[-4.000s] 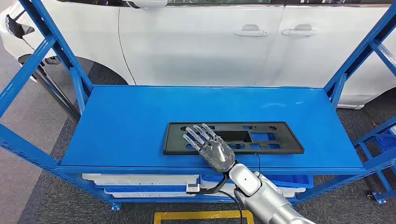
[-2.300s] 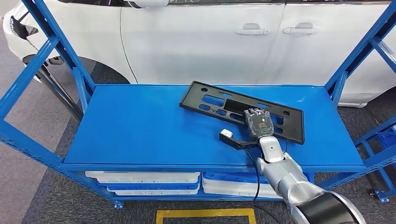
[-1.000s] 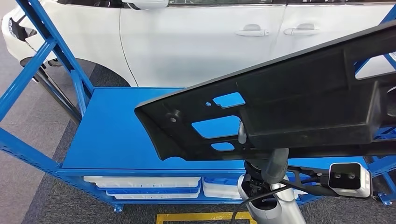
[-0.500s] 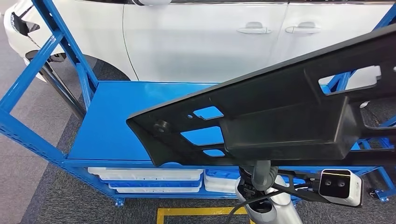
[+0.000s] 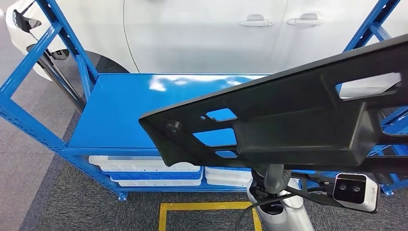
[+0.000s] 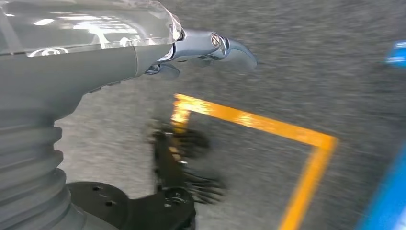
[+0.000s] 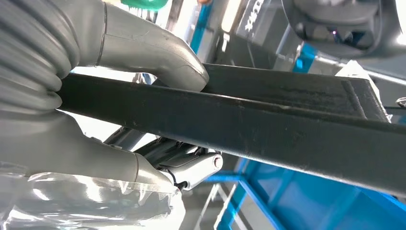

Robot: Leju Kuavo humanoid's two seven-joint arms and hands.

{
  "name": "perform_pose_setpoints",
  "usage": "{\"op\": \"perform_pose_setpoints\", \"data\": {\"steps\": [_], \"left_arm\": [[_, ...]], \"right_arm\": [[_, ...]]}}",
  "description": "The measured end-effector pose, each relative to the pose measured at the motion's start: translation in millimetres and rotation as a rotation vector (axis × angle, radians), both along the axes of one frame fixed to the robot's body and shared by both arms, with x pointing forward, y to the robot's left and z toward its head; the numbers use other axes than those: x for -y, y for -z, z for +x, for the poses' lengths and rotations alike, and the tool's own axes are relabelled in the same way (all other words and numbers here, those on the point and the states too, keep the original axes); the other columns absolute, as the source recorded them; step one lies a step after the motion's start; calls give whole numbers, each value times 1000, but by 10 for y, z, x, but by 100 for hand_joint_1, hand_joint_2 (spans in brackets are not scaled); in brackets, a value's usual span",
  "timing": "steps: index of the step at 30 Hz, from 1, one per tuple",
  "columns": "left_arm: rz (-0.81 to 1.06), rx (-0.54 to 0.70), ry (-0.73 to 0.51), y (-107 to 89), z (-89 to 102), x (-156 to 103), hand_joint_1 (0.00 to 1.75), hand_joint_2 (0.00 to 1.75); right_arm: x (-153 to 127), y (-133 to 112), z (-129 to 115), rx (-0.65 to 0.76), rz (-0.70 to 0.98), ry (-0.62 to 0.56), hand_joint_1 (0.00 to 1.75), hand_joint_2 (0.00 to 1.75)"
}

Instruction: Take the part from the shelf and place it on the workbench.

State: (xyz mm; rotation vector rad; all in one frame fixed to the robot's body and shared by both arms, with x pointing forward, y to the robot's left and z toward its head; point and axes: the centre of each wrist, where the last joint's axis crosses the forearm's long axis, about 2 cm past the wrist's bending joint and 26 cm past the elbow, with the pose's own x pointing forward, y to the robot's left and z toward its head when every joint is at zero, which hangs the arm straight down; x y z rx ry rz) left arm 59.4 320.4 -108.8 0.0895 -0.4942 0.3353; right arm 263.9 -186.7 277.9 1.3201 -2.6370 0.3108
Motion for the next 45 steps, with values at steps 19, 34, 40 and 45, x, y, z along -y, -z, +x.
{"op": "perform_pose_setpoints", "data": {"steps": [19, 34, 40, 45], "left_arm": [[-15, -261, 24, 16, -140, -46, 0, 175], [-12, -209, 39, 14, -126, -43, 0, 175], [-21, -189, 35, 13, -97, -5, 0, 175], [-31, -186, 28, 15, -100, 43, 0, 175]], "right_arm": [[572, -3, -97, 56, -17, 182, 164, 175], [708, 53, -180, 73, -55, 190, 164, 175], [708, 38, -166, 84, -44, 164, 164, 175], [694, 20, -124, 88, -40, 152, 164, 175]]}}
